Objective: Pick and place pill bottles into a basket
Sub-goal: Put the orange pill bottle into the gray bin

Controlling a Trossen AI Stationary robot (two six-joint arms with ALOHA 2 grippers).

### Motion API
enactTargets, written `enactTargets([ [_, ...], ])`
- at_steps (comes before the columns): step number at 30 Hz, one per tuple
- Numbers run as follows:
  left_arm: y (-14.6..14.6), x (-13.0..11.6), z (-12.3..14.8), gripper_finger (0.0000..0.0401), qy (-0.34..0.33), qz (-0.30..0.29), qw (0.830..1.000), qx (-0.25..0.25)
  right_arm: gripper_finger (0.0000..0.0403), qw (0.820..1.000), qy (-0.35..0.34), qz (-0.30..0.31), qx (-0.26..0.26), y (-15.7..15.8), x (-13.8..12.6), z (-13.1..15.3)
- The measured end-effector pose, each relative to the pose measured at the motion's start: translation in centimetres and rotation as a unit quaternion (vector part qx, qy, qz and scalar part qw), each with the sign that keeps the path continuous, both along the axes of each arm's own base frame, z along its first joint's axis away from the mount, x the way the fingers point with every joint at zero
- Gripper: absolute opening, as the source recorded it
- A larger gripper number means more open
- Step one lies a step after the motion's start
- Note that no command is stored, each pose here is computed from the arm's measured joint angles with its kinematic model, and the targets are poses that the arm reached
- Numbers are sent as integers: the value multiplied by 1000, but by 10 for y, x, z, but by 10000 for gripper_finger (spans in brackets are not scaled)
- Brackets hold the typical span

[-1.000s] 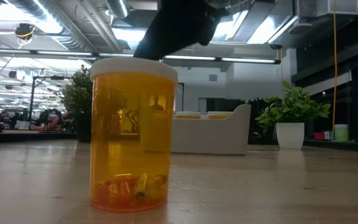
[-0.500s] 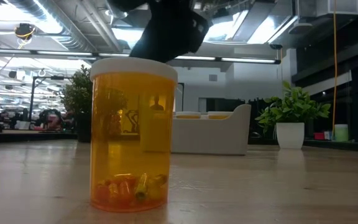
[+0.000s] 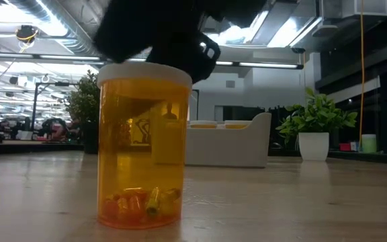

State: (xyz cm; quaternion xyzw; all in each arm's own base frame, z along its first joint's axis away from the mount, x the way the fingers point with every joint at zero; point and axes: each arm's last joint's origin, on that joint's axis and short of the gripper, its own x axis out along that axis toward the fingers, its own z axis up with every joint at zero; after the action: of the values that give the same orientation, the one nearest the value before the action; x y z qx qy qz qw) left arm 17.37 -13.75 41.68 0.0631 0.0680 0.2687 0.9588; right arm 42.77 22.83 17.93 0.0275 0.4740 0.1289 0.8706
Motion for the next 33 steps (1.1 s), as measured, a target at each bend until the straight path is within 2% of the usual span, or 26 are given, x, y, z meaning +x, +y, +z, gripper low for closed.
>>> enactTargets([
  [11, -1, 1, 0, 331, 5, -21, 1000, -8, 339, 1000, 16, 0, -11, -2, 3, -14],
  [19, -1, 1, 0, 331, 6, -21, 1000, -8, 321, 1000, 21, -6, -13, -4, 5, -22],
  [25, -1, 1, 0, 331, 5, -21, 1000, -8, 292, 1000, 21, -11, -14, -8, 7, -22],
  [33, -1, 1, 0, 331, 6, -21, 1000, -8, 226, 1000, 19, -10, -17, -10, 8, -22],
])
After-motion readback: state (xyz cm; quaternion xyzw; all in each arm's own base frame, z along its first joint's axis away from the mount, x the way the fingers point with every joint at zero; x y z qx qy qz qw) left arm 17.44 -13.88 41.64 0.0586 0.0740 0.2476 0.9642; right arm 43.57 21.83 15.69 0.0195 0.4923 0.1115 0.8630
